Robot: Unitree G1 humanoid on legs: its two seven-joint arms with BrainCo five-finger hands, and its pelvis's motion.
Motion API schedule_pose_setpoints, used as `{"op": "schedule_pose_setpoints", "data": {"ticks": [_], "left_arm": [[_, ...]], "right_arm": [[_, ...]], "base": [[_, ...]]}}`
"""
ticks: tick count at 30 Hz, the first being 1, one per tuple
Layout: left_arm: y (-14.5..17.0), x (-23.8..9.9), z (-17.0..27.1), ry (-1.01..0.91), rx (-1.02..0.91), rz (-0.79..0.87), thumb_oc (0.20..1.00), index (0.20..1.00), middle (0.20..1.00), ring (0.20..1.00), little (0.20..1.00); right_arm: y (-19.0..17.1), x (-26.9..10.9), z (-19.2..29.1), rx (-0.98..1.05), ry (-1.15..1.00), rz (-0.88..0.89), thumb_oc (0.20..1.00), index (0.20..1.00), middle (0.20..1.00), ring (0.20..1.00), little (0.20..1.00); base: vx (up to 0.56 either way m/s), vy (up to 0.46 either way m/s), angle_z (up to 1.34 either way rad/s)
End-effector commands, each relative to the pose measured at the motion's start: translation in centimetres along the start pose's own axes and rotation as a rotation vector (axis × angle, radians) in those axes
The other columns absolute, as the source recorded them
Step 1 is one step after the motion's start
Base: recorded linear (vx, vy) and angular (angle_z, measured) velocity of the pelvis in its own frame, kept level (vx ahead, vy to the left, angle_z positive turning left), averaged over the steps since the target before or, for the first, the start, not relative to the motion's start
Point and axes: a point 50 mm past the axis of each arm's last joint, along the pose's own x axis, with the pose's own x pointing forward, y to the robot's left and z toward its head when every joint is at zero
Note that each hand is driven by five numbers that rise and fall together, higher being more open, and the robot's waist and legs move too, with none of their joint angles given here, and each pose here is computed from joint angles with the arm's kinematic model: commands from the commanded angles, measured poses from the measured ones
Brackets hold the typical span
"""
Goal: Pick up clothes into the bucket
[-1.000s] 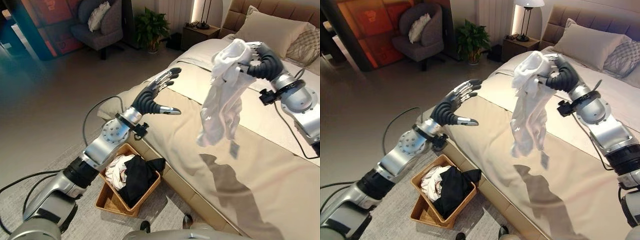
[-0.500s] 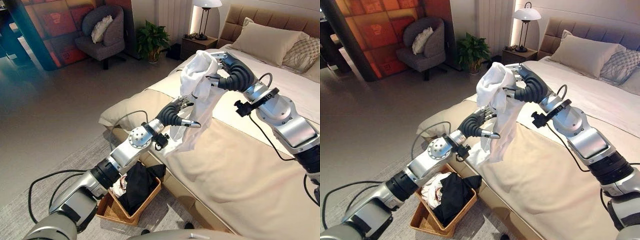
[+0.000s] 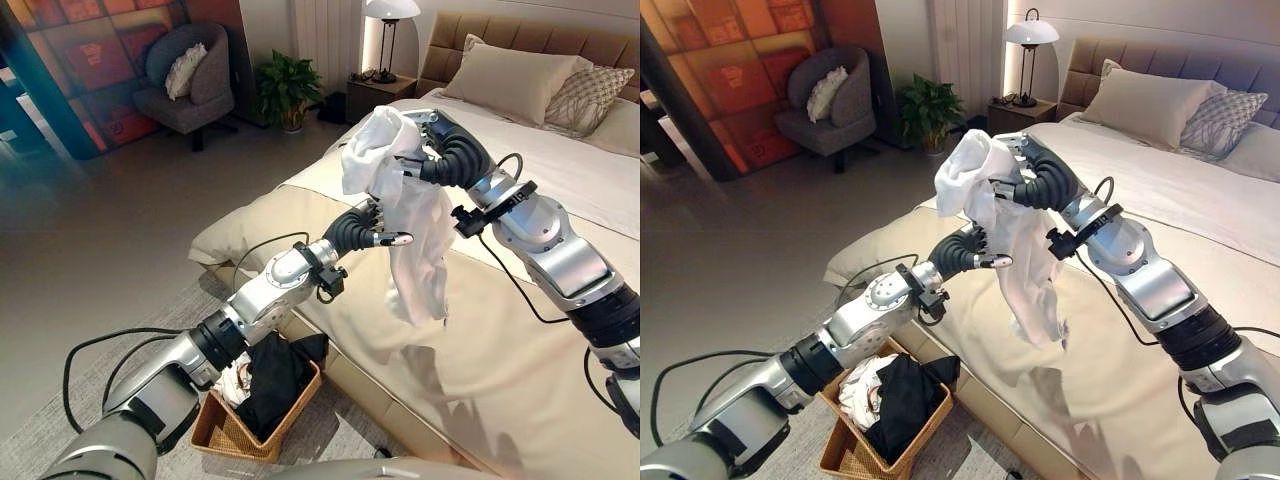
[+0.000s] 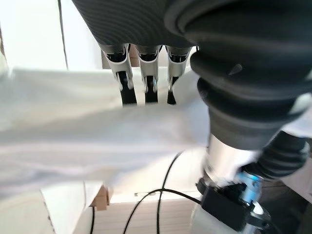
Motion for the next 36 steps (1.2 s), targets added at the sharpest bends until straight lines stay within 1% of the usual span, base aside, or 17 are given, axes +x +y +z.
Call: {"op": "schedule_pose_setpoints", "data": {"ticks": [1,2,3,4,6,8,10,12,13,17,23,27,28,29,31,32,36], "left_arm": [[0.8,0.7,0.3,0.005,0.152,0.008,0.2,0.2,0.2,0.2,0.2],[1.6,0.3,0.5,0.003,0.224,0.049,0.2,0.2,0.2,0.2,0.2],[1.5,0.3,0.4,0.005,0.225,0.049,0.2,0.2,0.2,0.2,0.2],[2.5,-0.3,0.6,-0.005,0.318,0.118,0.2,0.2,0.2,0.2,0.2],[2.8,-0.5,0.4,-0.004,0.326,0.144,0.2,0.2,0.2,0.2,0.2],[3.0,-1.1,-0.8,0.014,0.289,0.196,0.2,0.2,0.2,0.2,0.2],[2.9,-1.4,-1.3,0.017,0.254,0.205,0.2,0.2,0.2,0.2,0.2],[2.8,-1.6,-1.6,0.022,0.222,0.21,0.2,0.2,0.2,0.2,0.2],[2.4,-1.7,-1.9,0.016,0.166,0.206,0.2,0.2,0.2,0.2,0.2],[1.8,-1.8,-2.2,0.011,0.114,0.178,0.2,0.2,0.2,0.2,0.2],[1.7,-2.0,-2.3,0.008,0.097,0.174,0.2,0.2,0.2,0.2,0.2],[1.9,-2.5,-2.5,0.003,0.07,0.206,0.2,0.2,0.2,0.2,0.2],[2.0,-2.6,-2.6,0.001,0.057,0.216,0.2,0.2,0.2,0.2,0.2],[2.2,-3.1,-2.9,0.0,0.013,0.249,0.2,0.2,0.2,0.2,0.2],[2.4,-3.4,-3.1,0.001,-0.007,0.264,0.2,0.2,0.2,0.2,0.2],[2.8,-4.0,-3.2,-0.012,-0.047,0.301,0.2,0.2,0.2,0.2,0.2],[3.7,-5.4,-3.2,-0.032,-0.097,0.376,0.2,0.2,0.2,0.2,0.2]], "right_arm": [[-0.9,0.5,4.7,0.075,-0.283,-0.095,0.2,0.2,0.2,0.2,0.2],[-0.9,0.1,4.5,0.086,-0.282,-0.105,0.2,0.2,0.2,0.2,0.2],[-0.9,0.0,4.5,0.087,-0.281,-0.106,0.2,0.2,0.2,0.2,0.2],[-0.7,-0.7,4.1,0.135,-0.273,-0.128,0.2,0.2,0.2,0.2,0.2],[-0.6,-0.9,3.9,0.157,-0.272,-0.136,0.2,0.2,0.2,0.2,0.2],[0.1,-1.7,3.4,0.259,-0.27,-0.143,0.2,0.2,0.2,0.2,0.2],[0.4,-2.1,3.2,0.292,-0.265,-0.144,0.2,0.2,0.2,0.2,0.2],[0.5,-2.2,3.1,0.299,-0.263,-0.145,0.2,0.2,0.2,0.2,0.2],[0.6,-2.4,2.9,0.317,-0.253,-0.153,0.2,0.2,0.2,0.2,0.2],[0.9,-2.5,2.4,0.337,-0.233,-0.158,0.2,0.2,0.2,0.2,0.2],[1.0,-2.7,2.0,0.35,-0.222,-0.175,0.2,0.2,0.2,0.2,0.2],[1.0,-3.0,1.6,0.35,-0.205,-0.197,0.2,0.2,0.2,0.2,0.2],[1.1,-3.1,1.4,0.354,-0.2,-0.204,0.395,0.395,0.395,0.395,0.395],[1.3,-3.4,0.9,0.372,-0.178,-0.226,1.0,1.0,1.0,1.0,1.0],[1.3,-3.6,0.6,0.38,-0.168,-0.237,1.0,1.0,1.0,1.0,1.0],[1.5,-4.1,0.0,0.393,-0.137,-0.258,1.0,1.0,1.0,1.0,1.0],[1.7,-5.2,-1.0,0.413,-0.082,-0.296,1.0,1.0,1.0,1.0,1.0]], "base": [[0.0,0.0,0.0],[0.0,0.0,0.0],[-0.05,-0.009,0.0],[0.0,0.0,0.0],[-0.02,-0.007,0.0],[-0.03,-0.005,0.0],[-0.02,-0.003,0.0],[0.0,0.0,0.0],[0.0,0.0,0.0],[0.0,0.0,0.0],[0.0,0.0,0.0],[0.0,0.0,0.0],[0.0,0.0,0.0],[0.0,0.0,0.0],[0.0,0.0,0.0],[0.0,0.0,0.0],[0.0,0.0,0.0]]}}
